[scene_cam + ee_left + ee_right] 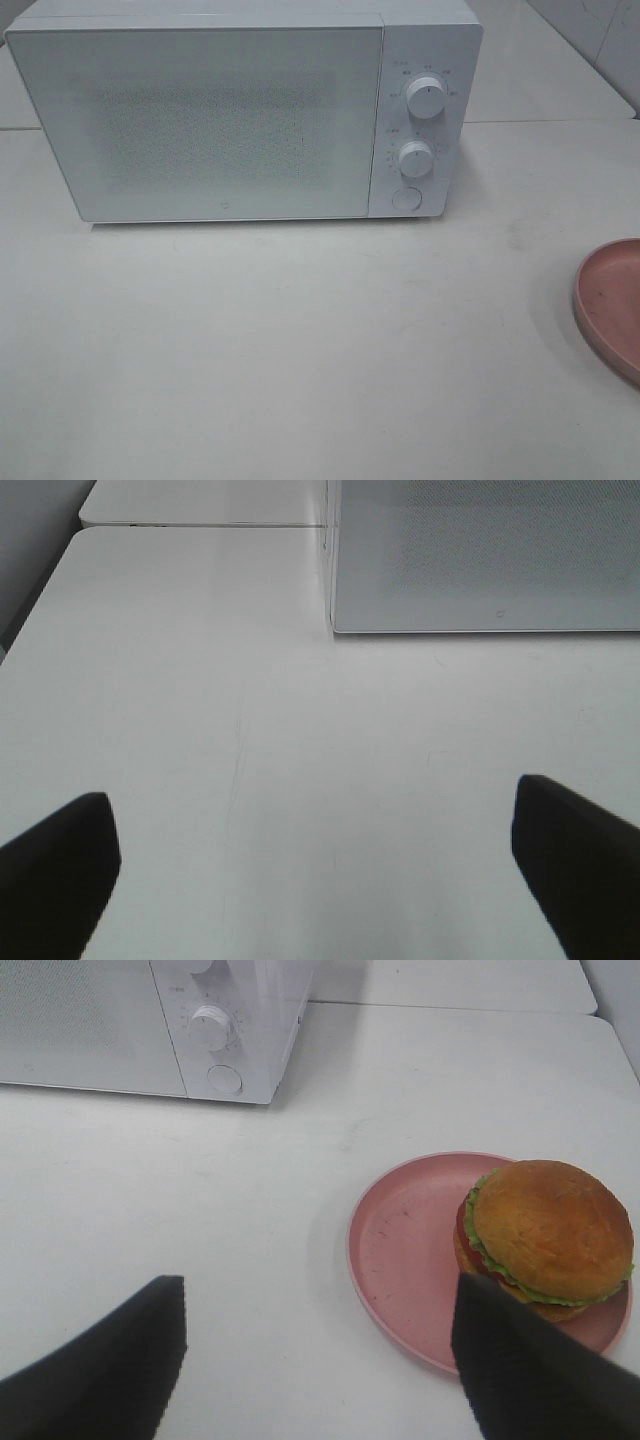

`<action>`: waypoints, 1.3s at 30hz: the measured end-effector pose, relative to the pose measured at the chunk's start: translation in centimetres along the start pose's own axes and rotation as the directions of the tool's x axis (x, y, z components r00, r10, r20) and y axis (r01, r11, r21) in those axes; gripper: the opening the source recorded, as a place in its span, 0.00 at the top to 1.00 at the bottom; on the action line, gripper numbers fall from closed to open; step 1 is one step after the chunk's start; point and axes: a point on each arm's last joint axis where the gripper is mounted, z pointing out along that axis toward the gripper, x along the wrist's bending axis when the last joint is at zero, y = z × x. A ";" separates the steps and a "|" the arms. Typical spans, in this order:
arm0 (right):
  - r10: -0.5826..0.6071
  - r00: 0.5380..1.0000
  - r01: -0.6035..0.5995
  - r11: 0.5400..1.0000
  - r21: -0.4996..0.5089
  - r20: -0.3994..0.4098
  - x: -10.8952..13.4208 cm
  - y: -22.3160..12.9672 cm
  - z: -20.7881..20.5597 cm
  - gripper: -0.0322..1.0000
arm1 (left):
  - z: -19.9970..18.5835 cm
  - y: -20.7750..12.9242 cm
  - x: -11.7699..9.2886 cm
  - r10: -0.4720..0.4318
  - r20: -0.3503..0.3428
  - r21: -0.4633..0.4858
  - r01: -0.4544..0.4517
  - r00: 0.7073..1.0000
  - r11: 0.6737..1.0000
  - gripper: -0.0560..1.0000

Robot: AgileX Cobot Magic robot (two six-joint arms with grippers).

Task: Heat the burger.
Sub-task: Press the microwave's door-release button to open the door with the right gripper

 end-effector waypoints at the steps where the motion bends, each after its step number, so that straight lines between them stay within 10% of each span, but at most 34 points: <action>1: 0.000 1.000 0.000 1.000 0.000 0.000 0.0 0.0 0.0 0.27 | 0.0 0.0 0.0 0.000 0.000 0.000 0.000 1.000 1.000 0.01; 39: 0.040 0.999 -0.040 0.999 -0.019 -0.009 0.4 3.5 2.7 0.27 | 0.0 0.0 0.0 0.000 0.000 0.000 0.000 1.000 1.000 0.01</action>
